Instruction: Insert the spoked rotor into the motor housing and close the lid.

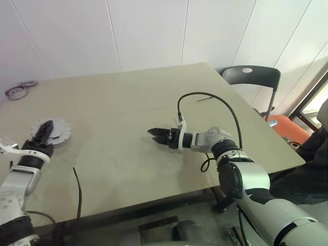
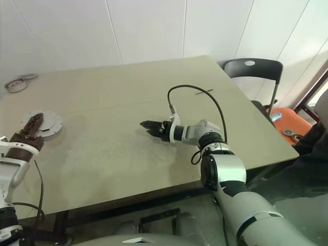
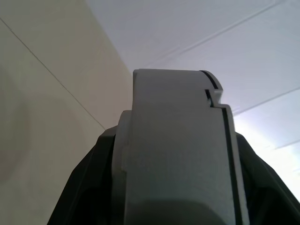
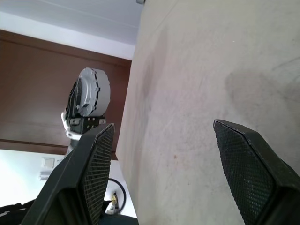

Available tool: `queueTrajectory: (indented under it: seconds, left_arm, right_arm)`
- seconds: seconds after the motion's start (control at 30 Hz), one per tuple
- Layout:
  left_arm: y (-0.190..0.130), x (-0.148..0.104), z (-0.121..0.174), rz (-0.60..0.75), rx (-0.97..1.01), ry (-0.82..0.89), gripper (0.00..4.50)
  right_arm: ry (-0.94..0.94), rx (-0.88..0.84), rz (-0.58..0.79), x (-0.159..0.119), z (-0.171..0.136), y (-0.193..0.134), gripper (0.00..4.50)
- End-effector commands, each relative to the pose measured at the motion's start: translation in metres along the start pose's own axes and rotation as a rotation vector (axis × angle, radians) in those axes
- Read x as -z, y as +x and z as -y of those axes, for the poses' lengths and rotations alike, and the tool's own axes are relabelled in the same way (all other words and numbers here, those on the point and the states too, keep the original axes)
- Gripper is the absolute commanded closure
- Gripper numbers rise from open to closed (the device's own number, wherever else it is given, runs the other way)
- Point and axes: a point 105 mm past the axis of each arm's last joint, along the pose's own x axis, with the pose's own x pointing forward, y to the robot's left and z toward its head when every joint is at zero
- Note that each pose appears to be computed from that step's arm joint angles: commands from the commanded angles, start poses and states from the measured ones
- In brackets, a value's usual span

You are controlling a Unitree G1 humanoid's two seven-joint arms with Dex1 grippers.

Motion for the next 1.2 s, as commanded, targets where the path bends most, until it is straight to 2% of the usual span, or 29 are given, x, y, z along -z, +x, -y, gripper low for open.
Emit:
queueTrajectory:
  seconds: [0.03, 0.23, 0.57, 1.0, 1.2]
  left_arm:
    - [0.008, -0.025, 0.015, 0.067, 0.073, 0.049, 1.79]
    - [0.024, -0.029, -0.005, 0.070, 0.016, 0.076, 1.79]
    - [0.046, -0.022, -0.016, 0.027, -0.018, 0.124, 1.79]
    - [0.051, -0.028, -0.017, 0.032, -0.019, 0.144, 1.79]
    - [0.047, -0.038, -0.027, 0.072, -0.062, 0.144, 1.79]
  right_arm:
    - [-0.035, -0.019, 0.019, -0.010, -0.011, 0.001, 0.96]
    - [-0.039, -0.005, 0.021, -0.011, -0.009, 0.000, 0.96]
    - [-0.040, 0.015, 0.033, -0.011, -0.003, -0.003, 0.96]
    - [-0.042, 0.032, 0.039, -0.010, 0.001, -0.005, 0.96]
    - [-0.046, 0.041, 0.040, -0.011, 0.003, -0.005, 0.96]
